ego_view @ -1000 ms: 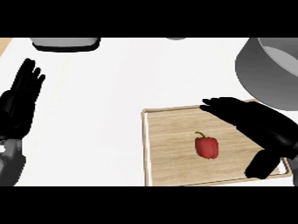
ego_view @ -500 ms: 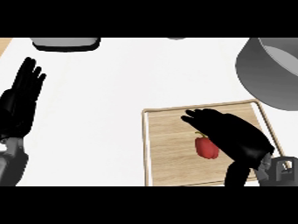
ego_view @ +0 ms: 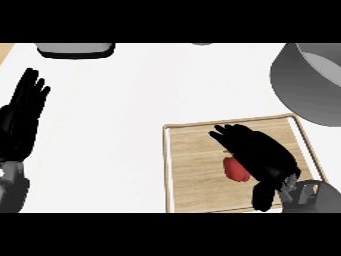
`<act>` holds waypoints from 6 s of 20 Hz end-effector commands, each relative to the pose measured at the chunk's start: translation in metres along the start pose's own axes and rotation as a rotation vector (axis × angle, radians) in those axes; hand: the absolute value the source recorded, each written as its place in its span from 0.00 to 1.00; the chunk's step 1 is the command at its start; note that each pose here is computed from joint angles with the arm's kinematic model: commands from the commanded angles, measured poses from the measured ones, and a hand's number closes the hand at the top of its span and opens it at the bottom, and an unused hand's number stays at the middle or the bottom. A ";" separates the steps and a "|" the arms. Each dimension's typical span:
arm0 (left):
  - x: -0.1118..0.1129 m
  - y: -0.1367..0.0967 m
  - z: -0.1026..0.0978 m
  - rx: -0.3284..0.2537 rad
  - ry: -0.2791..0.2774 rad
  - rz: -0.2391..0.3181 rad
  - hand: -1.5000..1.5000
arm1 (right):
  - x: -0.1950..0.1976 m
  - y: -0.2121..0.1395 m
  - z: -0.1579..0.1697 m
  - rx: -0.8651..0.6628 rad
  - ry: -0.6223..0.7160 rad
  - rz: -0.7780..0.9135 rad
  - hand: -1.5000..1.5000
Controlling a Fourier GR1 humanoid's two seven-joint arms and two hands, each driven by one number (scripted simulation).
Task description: Pick the bell pepper from the tray and place it in the pot
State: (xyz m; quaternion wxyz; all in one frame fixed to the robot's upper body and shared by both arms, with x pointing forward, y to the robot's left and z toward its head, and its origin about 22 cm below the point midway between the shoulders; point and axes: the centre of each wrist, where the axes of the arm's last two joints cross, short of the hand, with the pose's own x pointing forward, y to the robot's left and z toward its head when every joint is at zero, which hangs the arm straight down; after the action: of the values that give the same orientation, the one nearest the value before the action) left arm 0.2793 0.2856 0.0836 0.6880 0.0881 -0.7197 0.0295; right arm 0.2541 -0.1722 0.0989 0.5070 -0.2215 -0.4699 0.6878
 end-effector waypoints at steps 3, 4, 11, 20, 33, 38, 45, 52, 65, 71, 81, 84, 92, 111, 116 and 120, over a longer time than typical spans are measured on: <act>-0.003 0.005 -0.004 0.000 -0.007 -0.009 0.50 | -0.011 0.025 -0.009 0.007 0.004 0.006 0.00; 0.006 -0.009 0.008 -0.013 -0.006 0.006 0.50 | -0.017 0.038 -0.013 0.009 0.004 0.003 0.00; 0.003 -0.006 -0.010 0.002 0.005 0.010 0.50 | -0.018 0.038 -0.034 0.008 0.028 0.024 0.00; -0.003 -0.012 -0.001 -0.002 -0.011 -0.007 0.50 | -0.041 0.038 -0.043 0.063 -0.035 0.113 1.00; 0.016 -0.002 -0.007 0.004 -0.011 -0.009 0.50 | -0.049 0.065 -0.006 0.058 -0.243 0.060 1.00; -0.012 -0.004 0.005 0.020 -0.007 -0.017 0.50 | -0.082 0.088 0.053 0.056 -0.408 -0.013 1.00; 0.002 -0.002 -0.005 0.023 0.004 -0.006 0.50 | -0.103 0.079 0.100 -0.125 -0.407 -0.108 1.00; -0.010 -0.011 0.003 0.042 0.013 -0.009 0.50 | -0.104 0.050 0.123 -0.586 -0.341 -0.390 1.00; 0.000 0.009 -0.008 0.003 0.002 -0.017 0.50 | -0.206 -0.048 0.161 -0.895 -0.129 -0.522 1.00; 0.016 -0.013 -0.006 -0.012 0.004 0.003 0.50 | -0.234 -0.074 0.125 -0.878 -0.099 -0.548 1.00; 0.001 -0.016 -0.006 -0.027 -0.023 -0.006 0.50 | -0.272 -0.062 0.087 -0.967 0.044 -0.345 1.00; 0.011 -0.025 -0.006 -0.034 -0.015 0.010 0.50 | -0.276 -0.059 0.075 -0.997 0.141 -0.218 1.00; 0.007 -0.030 -0.016 -0.060 -0.032 0.013 0.50 | -0.297 -0.040 0.029 -0.943 0.195 -0.207 1.00; 0.014 -0.029 -0.016 -0.068 -0.040 0.008 0.50 | -0.308 -0.024 0.023 -0.904 -0.080 -0.894 0.00; 0.014 -0.027 -0.014 -0.071 -0.047 0.025 0.50 | -0.326 -0.029 0.052 -0.937 -0.104 -1.022 0.00; 0.008 -0.028 -0.006 -0.060 -0.045 0.021 0.50 | -0.345 -0.026 0.092 -0.947 -0.097 -1.066 0.00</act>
State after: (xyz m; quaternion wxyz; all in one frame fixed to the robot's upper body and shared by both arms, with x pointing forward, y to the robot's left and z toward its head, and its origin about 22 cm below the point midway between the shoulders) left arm 0.2939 0.2591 0.0905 0.6761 0.0588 -0.7344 0.0112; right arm 0.3398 -0.5140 0.1149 0.5972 -0.1736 -0.7742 0.1174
